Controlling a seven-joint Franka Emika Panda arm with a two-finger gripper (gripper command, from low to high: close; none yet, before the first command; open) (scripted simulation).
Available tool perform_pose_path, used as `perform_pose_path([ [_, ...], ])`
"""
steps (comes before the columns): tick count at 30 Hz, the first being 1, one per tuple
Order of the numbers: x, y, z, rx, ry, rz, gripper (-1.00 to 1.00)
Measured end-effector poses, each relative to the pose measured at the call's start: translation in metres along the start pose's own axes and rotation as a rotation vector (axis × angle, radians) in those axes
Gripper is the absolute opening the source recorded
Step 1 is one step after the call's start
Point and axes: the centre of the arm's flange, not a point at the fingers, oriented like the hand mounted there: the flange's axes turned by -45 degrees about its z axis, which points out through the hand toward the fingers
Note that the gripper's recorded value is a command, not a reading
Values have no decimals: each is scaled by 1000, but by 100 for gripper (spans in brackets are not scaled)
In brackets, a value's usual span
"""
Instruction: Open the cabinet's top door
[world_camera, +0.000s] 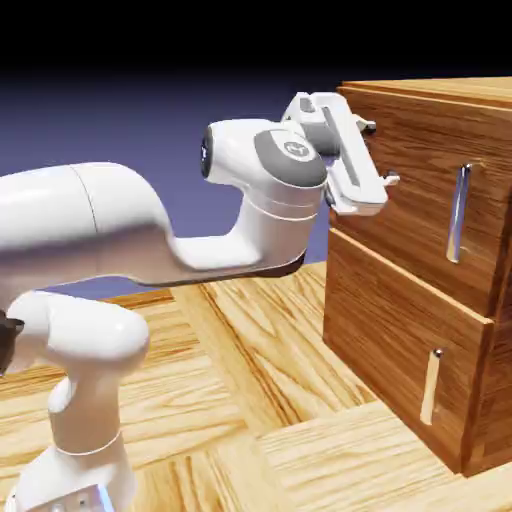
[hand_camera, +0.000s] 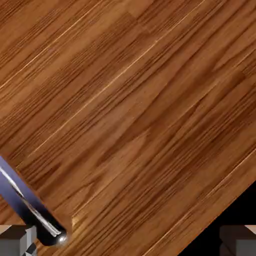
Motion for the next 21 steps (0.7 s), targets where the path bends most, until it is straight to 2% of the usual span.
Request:
perform_pose_path([
  [13,41,-93,58,-8,-64,-603,0],
  [18,38,-93,102,-8,-64,-602,0],
  [19,38,-92,108,-8,-64,-603,-100],
  [21,38,-92,108,-8,-64,-603,-100],
])
